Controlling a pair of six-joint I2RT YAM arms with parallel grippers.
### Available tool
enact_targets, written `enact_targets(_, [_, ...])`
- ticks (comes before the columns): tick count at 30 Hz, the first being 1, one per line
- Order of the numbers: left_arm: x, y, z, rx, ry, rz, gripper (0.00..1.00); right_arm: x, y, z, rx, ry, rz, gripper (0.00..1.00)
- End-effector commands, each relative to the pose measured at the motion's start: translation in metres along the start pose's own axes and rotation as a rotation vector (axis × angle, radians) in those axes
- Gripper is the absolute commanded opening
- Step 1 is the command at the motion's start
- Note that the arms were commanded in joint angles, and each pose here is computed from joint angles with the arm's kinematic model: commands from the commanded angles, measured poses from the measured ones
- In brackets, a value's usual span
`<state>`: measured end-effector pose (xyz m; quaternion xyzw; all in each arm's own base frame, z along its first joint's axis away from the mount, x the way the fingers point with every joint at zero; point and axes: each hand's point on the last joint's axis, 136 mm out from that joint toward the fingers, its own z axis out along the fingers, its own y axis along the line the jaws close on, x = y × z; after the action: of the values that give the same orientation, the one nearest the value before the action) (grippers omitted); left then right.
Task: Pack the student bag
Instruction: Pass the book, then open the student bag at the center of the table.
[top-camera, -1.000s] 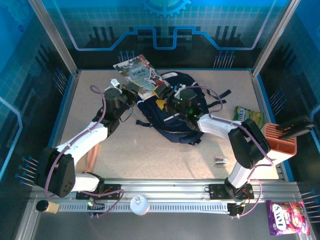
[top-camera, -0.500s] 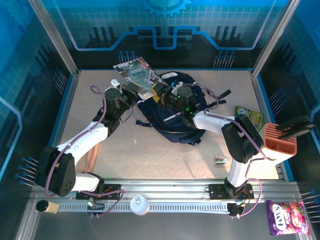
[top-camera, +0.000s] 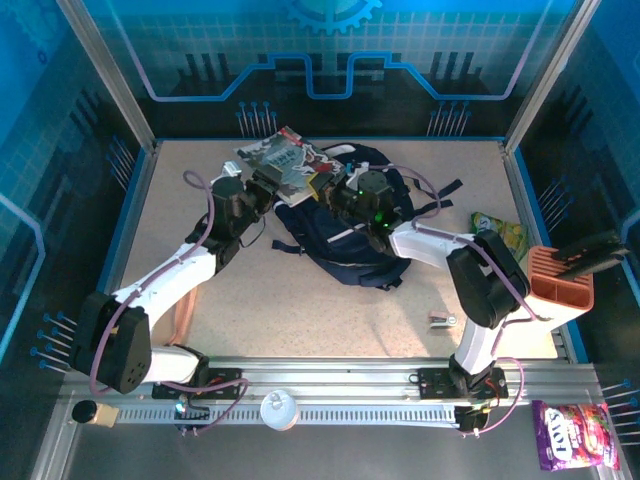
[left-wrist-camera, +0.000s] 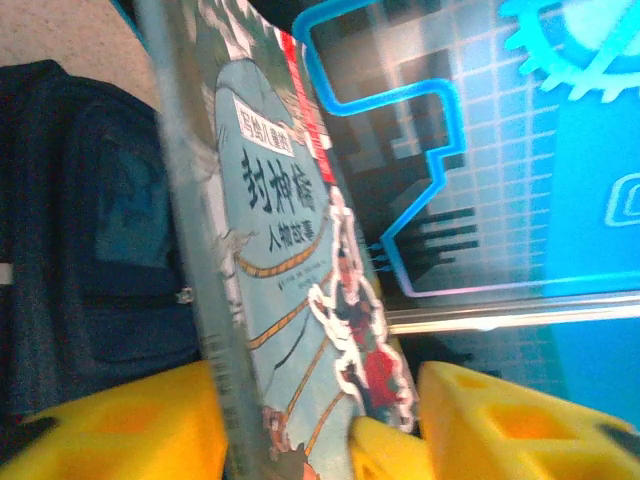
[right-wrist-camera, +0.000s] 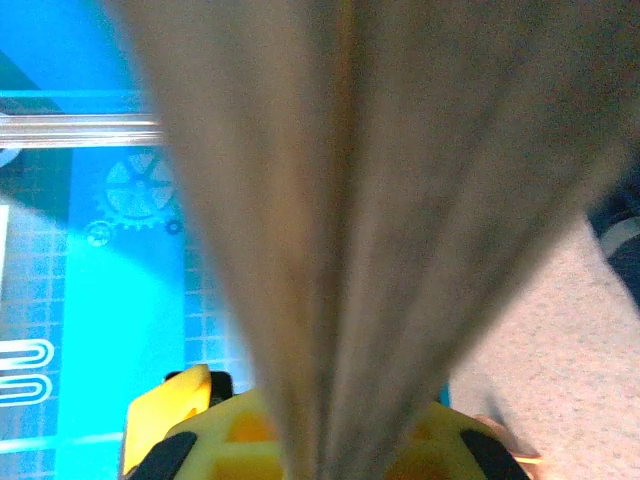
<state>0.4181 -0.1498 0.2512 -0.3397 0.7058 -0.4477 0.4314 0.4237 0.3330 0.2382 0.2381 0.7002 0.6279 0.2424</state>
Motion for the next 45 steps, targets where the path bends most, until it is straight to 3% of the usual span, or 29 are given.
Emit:
enact_targets(1, [0.01, -0.003, -0.004, -0.028, 0.066, 0.138, 0.63, -0.015, 0.015, -0.021, -0.001, -0.044, -0.103, 0.0])
enact_targets(9, [0.054, 0.008, 0.004, -0.093, 0.275, 0.393, 0.84, -0.048, -0.002, -0.07, 0.136, -0.094, -0.263, 0.0])
enact_targets(21, [0.169, 0.0, 0.026, -0.11, 0.613, 0.935, 0.94, -0.106, -0.036, -0.173, 0.351, -0.227, -0.311, 0.0])
enact_targets(26, [0.221, 0.017, 0.035, -0.143, 0.762, 1.182, 0.92, -0.121, -0.038, -0.21, 0.423, -0.293, -0.33, 0.0])
enact_targets(32, [0.256, 0.04, 0.049, -0.224, 0.86, 1.396, 0.82, -0.133, -0.043, -0.245, 0.492, -0.367, -0.33, 0.0])
enact_targets(37, [0.263, 0.049, 0.063, -0.29, 0.87, 1.49, 0.72, -0.138, -0.043, -0.261, 0.512, -0.404, -0.328, 0.0])
enact_targets(45, [0.255, 0.074, 0.082, -0.452, 0.865, 1.585, 0.66, -0.141, -0.045, -0.27, 0.53, -0.427, -0.322, 0.0])
